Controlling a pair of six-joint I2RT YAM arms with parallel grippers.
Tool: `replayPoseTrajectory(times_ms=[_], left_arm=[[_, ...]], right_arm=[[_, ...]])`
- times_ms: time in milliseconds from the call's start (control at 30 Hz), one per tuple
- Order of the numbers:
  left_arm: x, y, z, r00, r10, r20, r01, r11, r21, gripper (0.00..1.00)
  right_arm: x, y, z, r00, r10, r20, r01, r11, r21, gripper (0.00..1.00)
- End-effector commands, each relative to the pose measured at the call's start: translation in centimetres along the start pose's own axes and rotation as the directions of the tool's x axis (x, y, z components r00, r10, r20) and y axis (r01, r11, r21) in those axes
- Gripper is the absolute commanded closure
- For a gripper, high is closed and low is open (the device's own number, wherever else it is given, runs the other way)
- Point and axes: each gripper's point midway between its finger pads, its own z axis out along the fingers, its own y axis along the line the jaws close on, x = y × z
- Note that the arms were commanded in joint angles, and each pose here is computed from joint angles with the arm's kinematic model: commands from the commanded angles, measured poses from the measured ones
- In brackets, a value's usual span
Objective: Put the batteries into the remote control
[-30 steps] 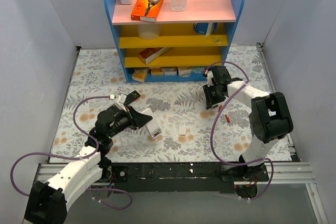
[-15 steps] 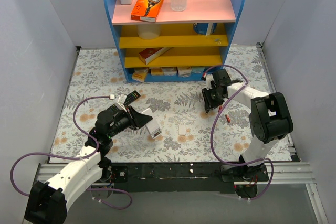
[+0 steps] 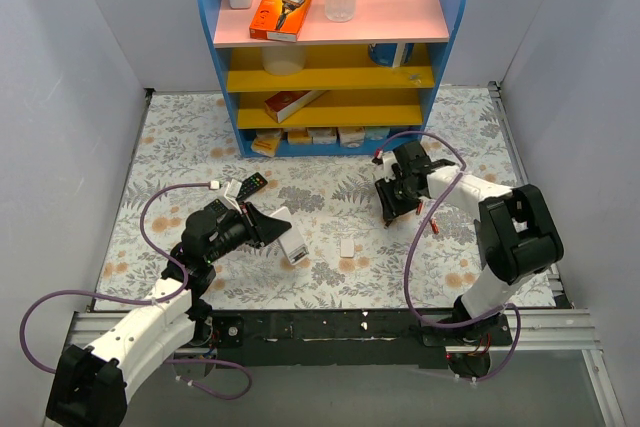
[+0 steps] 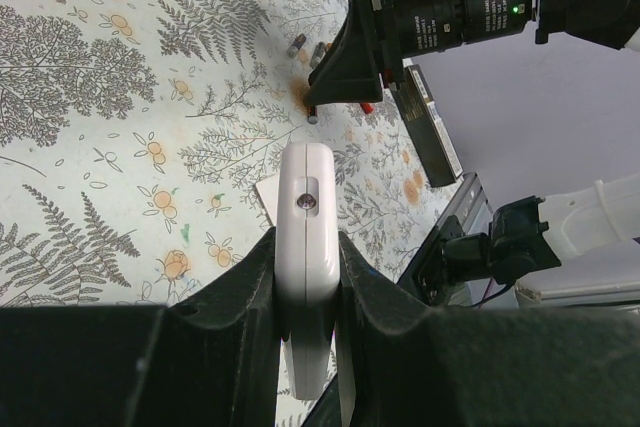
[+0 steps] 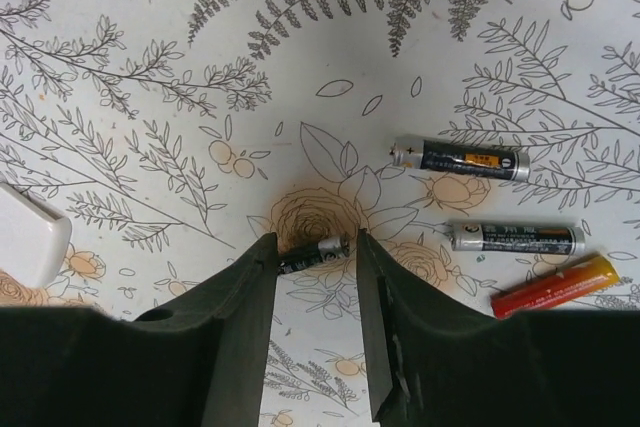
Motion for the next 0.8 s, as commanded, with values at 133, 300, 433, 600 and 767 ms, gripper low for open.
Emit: replayPoseTrajectory(times_ms=[133, 300, 433, 600, 767], left_arm=[[-1.3, -1.6, 0.1, 0.999, 0.024, 0.032, -0.025, 0.999, 0.046, 1.00], [-1.3, -1.7, 0.0, 0.999, 0.024, 0.032, -0.025, 0.998, 0.050, 1.00], [-1.2, -1.7, 0.0, 0.999, 0.023, 0.031, -0.025, 0.998, 0.052, 1.00], [-1.1, -1.6, 0.0, 0.999, 0.021, 0.029, -0.022, 0.998, 0.052, 1.00], [-1.1, -1.8, 0.0, 0.999, 0.025, 0.030, -0.026, 0.998, 0.057, 1.00]], right_arm=[[-2.2, -0.6, -4.1, 0.969, 0.220, 0.109, -0.234, 0.962, 0.140, 0.49], [-2.7, 0.5, -4.9, 0.959, 0.262, 0.111, -0.272, 0.957, 0.095, 0.49], [-1.9, 0.4, -5.3, 0.992, 0.124, 0.008, -0.124, 0.987, 0.101, 0.49], [-1.4, -0.4, -5.5, 0.983, -0.162, -0.086, 0.171, 0.979, 0.108, 0.49], [-1.3, -0.2, -4.4, 0.965, -0.234, -0.117, 0.245, 0.966, 0.086, 0.51]])
